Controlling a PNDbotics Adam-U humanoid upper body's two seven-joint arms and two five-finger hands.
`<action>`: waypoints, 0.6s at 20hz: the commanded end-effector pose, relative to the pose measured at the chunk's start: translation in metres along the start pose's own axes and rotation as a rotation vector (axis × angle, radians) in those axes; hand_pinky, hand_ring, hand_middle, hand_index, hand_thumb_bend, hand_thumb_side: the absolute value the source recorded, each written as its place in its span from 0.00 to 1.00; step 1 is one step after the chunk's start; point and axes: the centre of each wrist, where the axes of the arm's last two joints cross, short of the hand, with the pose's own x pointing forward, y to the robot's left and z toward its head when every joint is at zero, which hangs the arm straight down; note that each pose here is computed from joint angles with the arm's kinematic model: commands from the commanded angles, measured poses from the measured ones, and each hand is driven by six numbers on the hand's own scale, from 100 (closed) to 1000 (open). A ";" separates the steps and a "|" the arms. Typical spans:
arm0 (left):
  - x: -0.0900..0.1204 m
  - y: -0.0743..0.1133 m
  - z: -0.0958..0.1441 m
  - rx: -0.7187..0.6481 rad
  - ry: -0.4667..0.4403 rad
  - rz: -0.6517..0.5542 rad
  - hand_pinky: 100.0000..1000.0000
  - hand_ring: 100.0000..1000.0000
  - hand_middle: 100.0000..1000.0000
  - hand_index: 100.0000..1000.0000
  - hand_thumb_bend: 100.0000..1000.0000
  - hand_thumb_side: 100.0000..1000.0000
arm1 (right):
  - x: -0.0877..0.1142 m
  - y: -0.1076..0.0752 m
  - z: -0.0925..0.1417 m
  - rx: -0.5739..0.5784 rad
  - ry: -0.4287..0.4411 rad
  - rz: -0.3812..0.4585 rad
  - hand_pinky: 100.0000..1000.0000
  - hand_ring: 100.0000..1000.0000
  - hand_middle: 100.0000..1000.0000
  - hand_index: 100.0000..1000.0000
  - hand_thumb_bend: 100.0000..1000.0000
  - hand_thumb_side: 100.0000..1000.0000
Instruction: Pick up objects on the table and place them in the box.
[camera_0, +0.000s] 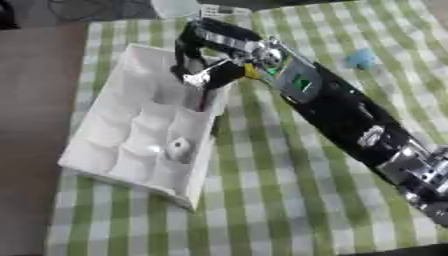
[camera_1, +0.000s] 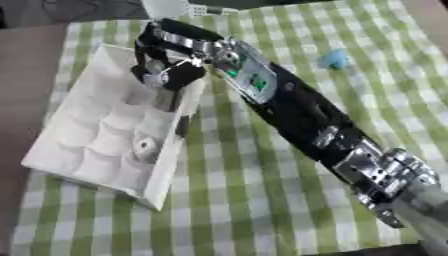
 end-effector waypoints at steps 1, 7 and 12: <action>0.009 0.000 -0.005 -0.010 -0.039 0.002 0.74 0.60 0.92 0.84 0.05 0.92 | -0.002 0.000 -0.004 0.025 -0.007 0.042 0.26 0.18 0.19 0.45 0.00 0.10; 0.009 0.000 -0.006 -0.012 -0.042 0.006 0.74 0.60 0.92 0.84 0.05 0.93 | -0.007 0.014 -0.005 0.155 -0.051 0.149 0.45 0.36 0.40 0.69 0.00 0.06; 0.010 -0.001 -0.006 -0.016 -0.042 0.006 0.74 0.60 0.92 0.84 0.05 0.93 | -0.011 0.020 -0.002 0.435 -0.139 0.339 0.92 0.89 0.92 0.99 0.00 0.45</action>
